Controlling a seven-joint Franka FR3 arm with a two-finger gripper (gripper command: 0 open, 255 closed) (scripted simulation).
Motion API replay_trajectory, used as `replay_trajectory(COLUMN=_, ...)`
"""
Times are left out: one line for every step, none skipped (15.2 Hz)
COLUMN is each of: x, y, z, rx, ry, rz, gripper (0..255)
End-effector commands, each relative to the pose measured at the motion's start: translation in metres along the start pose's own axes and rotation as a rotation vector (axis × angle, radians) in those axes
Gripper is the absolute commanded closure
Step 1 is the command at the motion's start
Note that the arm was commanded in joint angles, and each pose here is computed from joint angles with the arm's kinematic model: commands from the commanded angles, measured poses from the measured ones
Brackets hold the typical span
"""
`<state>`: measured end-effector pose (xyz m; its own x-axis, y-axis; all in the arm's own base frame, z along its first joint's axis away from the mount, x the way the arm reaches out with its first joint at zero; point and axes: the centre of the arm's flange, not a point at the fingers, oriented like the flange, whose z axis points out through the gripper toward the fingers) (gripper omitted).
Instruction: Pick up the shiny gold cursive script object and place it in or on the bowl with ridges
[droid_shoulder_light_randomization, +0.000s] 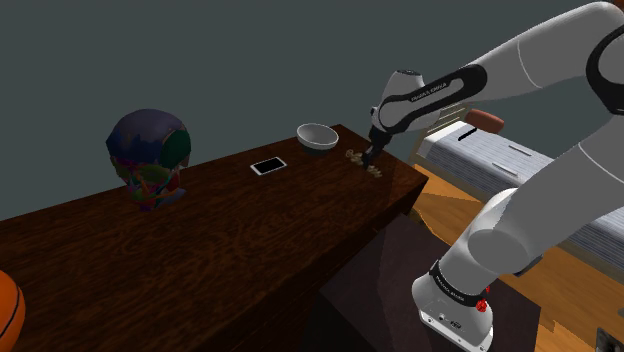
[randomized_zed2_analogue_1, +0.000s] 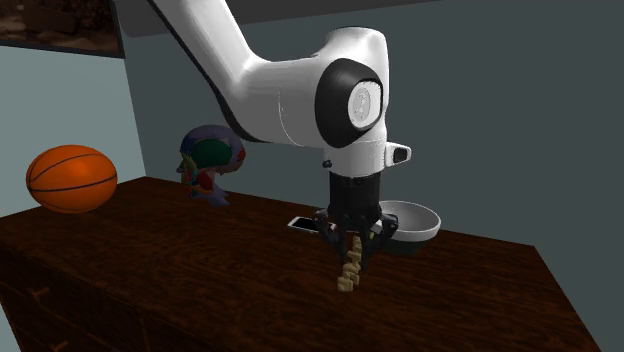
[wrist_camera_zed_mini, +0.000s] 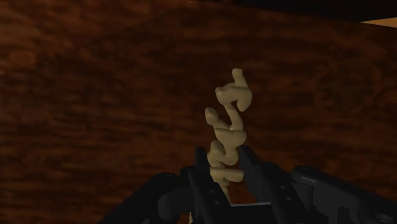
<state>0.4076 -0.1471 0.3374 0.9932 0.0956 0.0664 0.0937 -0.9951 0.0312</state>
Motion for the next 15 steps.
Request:
replay_trajectory(x=0.0, y=0.0, z=-0.011, rx=0.0, ry=0.0, rz=0.0, gripper=255)
replay_trajectory(x=0.001, y=0.0, z=-0.016, rx=0.0, ry=0.0, rz=0.0, gripper=255)
replay_trajectory(x=0.001, y=0.0, z=-0.022, rx=0.0, ry=0.0, rz=0.0, gripper=255)
replay_trajectory(x=0.002, y=0.001, z=-0.027, rx=0.0, ry=0.0, rz=0.0, gripper=255)
replay_trajectory(x=0.002, y=0.001, z=-0.032, rx=0.0, ry=0.0, rz=0.0, gripper=255)
replay_trajectory(x=0.002, y=0.001, z=-0.038, rx=0.0, ry=0.0, rz=0.0, gripper=255)
replay_trajectory(x=0.003, y=0.001, z=-0.043, rx=0.0, ry=0.0, rz=0.0, gripper=255)
replay_trajectory(x=0.003, y=0.001, z=-0.048, rx=0.0, ry=0.0, rz=0.0, gripper=255)
replay_trajectory(x=0.003, y=0.001, z=-0.051, rx=0.0, ry=0.0, rz=0.0, gripper=255)
replay_trajectory(x=0.016, y=0.005, z=-0.05, rx=0.0, ry=0.0, rz=0.0, gripper=255)
replay_trajectory(x=0.028, y=0.009, z=-0.05, rx=0.0, ry=0.0, rz=0.0, gripper=255)
replay_trajectory(x=0.041, y=0.013, z=-0.049, rx=0.0, ry=0.0, rz=0.0, gripper=255)
replay_trajectory(x=0.053, y=0.017, z=-0.048, rx=0.0, ry=0.0, rz=0.0, gripper=255)
replay_trajectory(x=0.066, y=0.021, z=-0.048, rx=0.0, ry=0.0, rz=0.0, gripper=255)
replay_trajectory(x=0.079, y=0.025, z=-0.047, rx=0.0, ry=0.0, rz=0.0, gripper=255)
